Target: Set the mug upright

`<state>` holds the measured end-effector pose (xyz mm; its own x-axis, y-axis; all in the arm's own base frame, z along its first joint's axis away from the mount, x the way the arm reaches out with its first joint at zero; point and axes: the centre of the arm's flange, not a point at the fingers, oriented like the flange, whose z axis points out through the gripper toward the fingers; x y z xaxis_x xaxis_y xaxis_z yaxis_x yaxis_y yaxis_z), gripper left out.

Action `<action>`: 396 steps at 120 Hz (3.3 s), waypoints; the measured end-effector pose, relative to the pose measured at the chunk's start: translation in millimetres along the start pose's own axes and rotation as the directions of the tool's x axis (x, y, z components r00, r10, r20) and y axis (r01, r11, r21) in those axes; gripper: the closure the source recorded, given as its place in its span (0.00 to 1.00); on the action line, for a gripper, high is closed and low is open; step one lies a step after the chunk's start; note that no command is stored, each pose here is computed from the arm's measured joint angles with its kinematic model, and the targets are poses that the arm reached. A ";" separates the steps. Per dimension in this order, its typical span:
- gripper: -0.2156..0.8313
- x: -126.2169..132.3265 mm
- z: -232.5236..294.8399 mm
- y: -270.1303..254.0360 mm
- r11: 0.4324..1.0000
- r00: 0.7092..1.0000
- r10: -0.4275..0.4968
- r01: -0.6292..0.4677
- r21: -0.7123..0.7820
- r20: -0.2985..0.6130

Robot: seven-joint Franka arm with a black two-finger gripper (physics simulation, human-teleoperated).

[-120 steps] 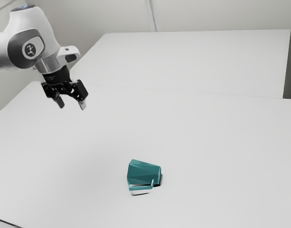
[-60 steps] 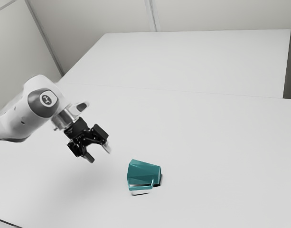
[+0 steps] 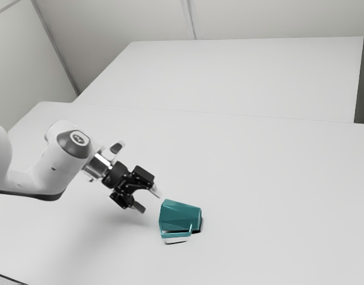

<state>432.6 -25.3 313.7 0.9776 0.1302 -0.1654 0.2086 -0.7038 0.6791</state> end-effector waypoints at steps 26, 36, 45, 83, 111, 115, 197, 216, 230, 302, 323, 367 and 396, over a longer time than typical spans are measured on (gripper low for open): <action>0.21 0.8 22.7 3.5 0.999 0.999 0.030 -0.030 -0.033 0.014; 0.21 1.3 31.3 5.0 0.998 0.999 0.036 -0.036 -0.044 0.015; 0.21 1.3 38.4 8.5 0.998 0.999 0.045 -0.044 -0.052 0.012; 0.22 -1.1 65.8 22.7 0.994 0.998 0.063 -0.062 -0.087 0.005; 0.68 1.5 60.9 23.6 0.992 0.995 0.101 -0.102 -0.069 -0.020; 0.72 2.4 59.1 23.0 0.992 0.994 0.106 -0.107 -0.065 -0.024; 0.94 41.2 -3.3 80.4 0.842 0.884 0.465 -0.460 0.281 0.052; 0.94 61.9 -23.4 98.8 0.673 0.800 0.576 -0.580 0.459 0.166; 0.94 72.8 -25.3 97.6 0.567 0.759 0.605 -0.622 0.540 0.240; 0.94 100.2 -12.2 92.5 0.402 0.695 0.630 -0.673 0.621 0.346; 0.94 98.2 -6.1 84.8 0.393 0.694 0.614 -0.681 0.617 0.376; 0.94 99.0 4.9 73.6 0.405 0.704 0.586 -0.683 0.607 0.401; 0.74 96.7 7.0 70.9 0.415 0.708 0.581 -0.682 0.602 0.402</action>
<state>541.7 -67.5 340.9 0.8019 -0.5974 -0.0098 -0.5973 -0.8012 -0.0359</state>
